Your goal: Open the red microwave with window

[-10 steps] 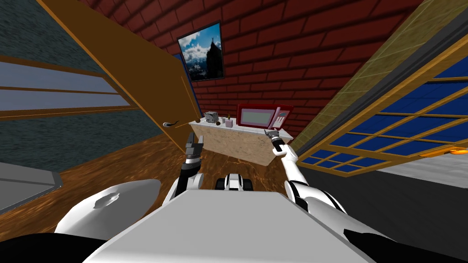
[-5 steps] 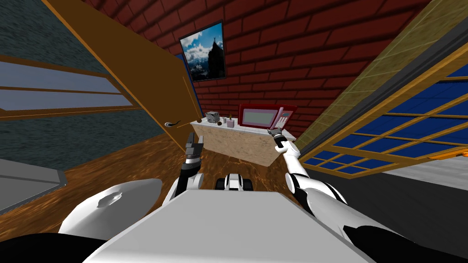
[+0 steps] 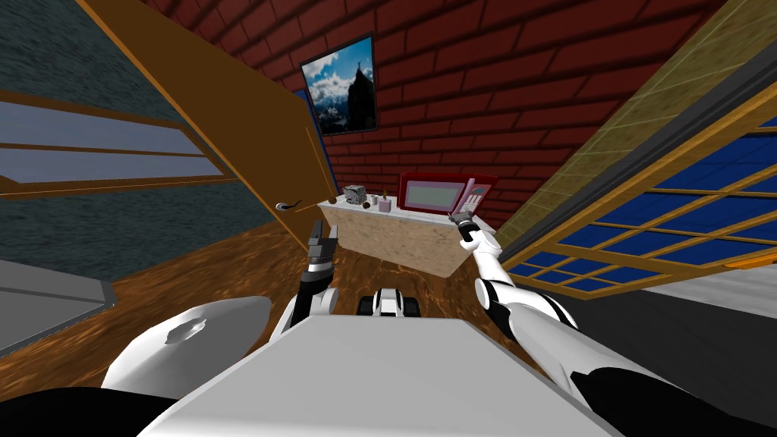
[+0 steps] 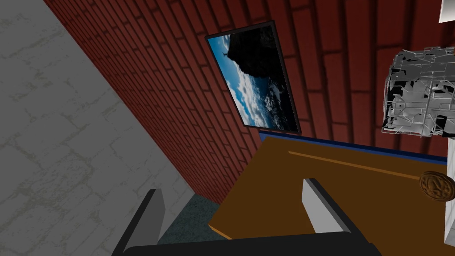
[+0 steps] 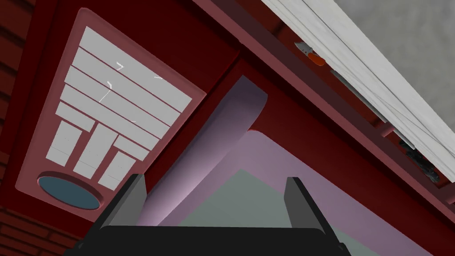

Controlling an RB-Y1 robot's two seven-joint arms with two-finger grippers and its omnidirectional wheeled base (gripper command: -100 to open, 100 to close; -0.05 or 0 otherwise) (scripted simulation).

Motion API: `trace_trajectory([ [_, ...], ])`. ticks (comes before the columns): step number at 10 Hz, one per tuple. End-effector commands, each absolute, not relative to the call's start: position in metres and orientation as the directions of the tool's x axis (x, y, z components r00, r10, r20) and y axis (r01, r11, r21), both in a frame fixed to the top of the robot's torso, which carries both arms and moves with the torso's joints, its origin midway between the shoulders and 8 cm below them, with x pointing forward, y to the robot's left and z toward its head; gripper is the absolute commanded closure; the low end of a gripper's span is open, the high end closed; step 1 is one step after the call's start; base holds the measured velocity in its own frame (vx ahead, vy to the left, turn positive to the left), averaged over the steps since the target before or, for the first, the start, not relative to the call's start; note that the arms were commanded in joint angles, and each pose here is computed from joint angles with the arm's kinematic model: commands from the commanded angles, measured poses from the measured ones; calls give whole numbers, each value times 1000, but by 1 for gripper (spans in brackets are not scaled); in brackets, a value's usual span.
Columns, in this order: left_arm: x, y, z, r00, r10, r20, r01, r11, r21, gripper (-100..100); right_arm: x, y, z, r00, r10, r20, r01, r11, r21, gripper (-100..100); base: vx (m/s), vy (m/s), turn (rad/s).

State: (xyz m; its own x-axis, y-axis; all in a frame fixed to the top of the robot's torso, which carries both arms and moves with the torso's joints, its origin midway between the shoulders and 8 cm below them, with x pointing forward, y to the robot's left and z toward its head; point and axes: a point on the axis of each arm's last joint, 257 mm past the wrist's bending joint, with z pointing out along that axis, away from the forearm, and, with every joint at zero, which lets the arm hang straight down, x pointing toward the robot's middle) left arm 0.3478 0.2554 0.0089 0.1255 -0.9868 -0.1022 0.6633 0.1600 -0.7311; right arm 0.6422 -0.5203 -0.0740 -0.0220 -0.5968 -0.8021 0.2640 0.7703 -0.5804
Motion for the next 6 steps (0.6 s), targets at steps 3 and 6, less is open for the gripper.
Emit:
trace_trajectory([
  [3,348,255,9,126,-987,-102,663,160,-731,0,648,-547,-65,-93,-662,-743,284,698,-658,-100,7,24,12],
  [6,348,255,9,126,-987,-102,663,160,-731,0,648,-550,-63,-100,-668,-738,286,691,-664,-100,1,9,3],
])
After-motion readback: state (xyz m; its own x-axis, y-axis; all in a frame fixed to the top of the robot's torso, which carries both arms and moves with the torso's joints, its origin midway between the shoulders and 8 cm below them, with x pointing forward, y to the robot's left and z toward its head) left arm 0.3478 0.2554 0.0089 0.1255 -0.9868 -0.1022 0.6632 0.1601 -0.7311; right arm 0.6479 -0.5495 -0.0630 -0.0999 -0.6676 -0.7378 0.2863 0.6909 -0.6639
